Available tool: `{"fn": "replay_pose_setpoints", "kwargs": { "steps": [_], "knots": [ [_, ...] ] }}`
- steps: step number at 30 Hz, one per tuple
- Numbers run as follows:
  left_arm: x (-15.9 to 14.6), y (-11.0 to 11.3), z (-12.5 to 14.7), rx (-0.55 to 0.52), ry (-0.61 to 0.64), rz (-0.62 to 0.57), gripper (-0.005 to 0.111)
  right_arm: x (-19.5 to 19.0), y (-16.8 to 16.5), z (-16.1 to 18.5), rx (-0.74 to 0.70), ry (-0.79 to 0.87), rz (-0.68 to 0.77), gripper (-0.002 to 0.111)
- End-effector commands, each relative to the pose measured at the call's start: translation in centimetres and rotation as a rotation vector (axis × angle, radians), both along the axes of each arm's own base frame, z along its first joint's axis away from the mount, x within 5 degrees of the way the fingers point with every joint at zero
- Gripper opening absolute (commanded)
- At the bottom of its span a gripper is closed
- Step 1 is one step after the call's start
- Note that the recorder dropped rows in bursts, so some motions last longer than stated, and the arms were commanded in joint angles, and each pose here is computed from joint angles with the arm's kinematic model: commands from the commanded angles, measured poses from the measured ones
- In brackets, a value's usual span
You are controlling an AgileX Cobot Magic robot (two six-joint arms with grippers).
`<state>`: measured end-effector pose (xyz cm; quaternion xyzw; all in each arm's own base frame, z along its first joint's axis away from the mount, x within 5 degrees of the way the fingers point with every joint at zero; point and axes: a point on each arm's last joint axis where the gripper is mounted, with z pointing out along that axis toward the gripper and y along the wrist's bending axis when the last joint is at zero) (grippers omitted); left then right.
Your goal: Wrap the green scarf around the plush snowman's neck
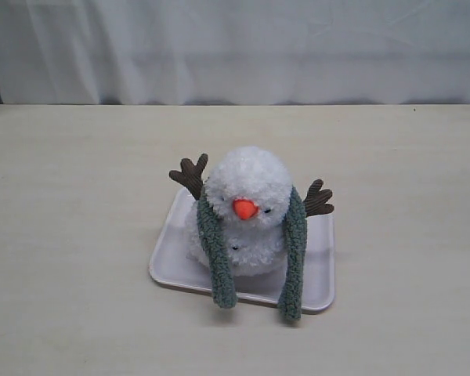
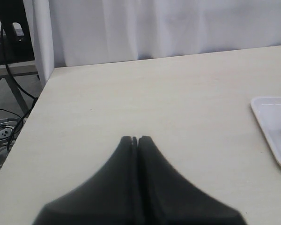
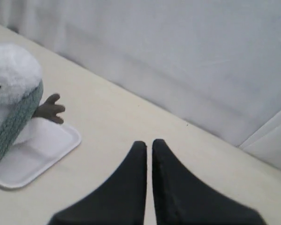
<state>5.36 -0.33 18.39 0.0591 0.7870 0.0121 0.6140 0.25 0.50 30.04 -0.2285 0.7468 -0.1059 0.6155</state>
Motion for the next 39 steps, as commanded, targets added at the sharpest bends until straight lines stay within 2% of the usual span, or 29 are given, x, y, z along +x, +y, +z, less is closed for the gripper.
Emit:
{"fn": "replay_pose_setpoints", "kwargs": {
  "steps": [1,13,18,26,31,34,39],
  "knots": [
    [0.0,0.0,0.0,-0.006,-0.012,0.004,0.000,1.2,0.0,-2.2,-0.045,0.035,-0.009,0.004],
    [0.0,0.0,0.0,-0.006,-0.012,0.004,0.000,2.6,0.0,-5.4,-0.119,0.083,-0.002,0.004],
    [0.0,0.0,0.0,-0.006,-0.012,0.004,0.000,3.6,0.0,-7.8,-0.121,0.089,-0.005,0.004],
    [0.0,0.0,0.0,-0.006,-0.012,0.004,0.000,4.2,0.0,-13.0,-0.130,0.239,0.003,0.004],
    [0.0,0.0,0.0,-0.006,-0.012,0.004,0.000,4.7,0.0,-13.0,-0.100,0.165,-0.014,0.004],
    [0.0,0.0,0.0,-0.006,-0.012,0.004,0.000,5.3,-0.1,-11.0,-0.083,-0.071,-0.036,0.004],
    [0.0,0.0,0.0,-0.006,-0.012,0.004,0.000,5.3,-0.1,-10.6,-0.080,-0.109,-0.040,0.004]
  ]
}}
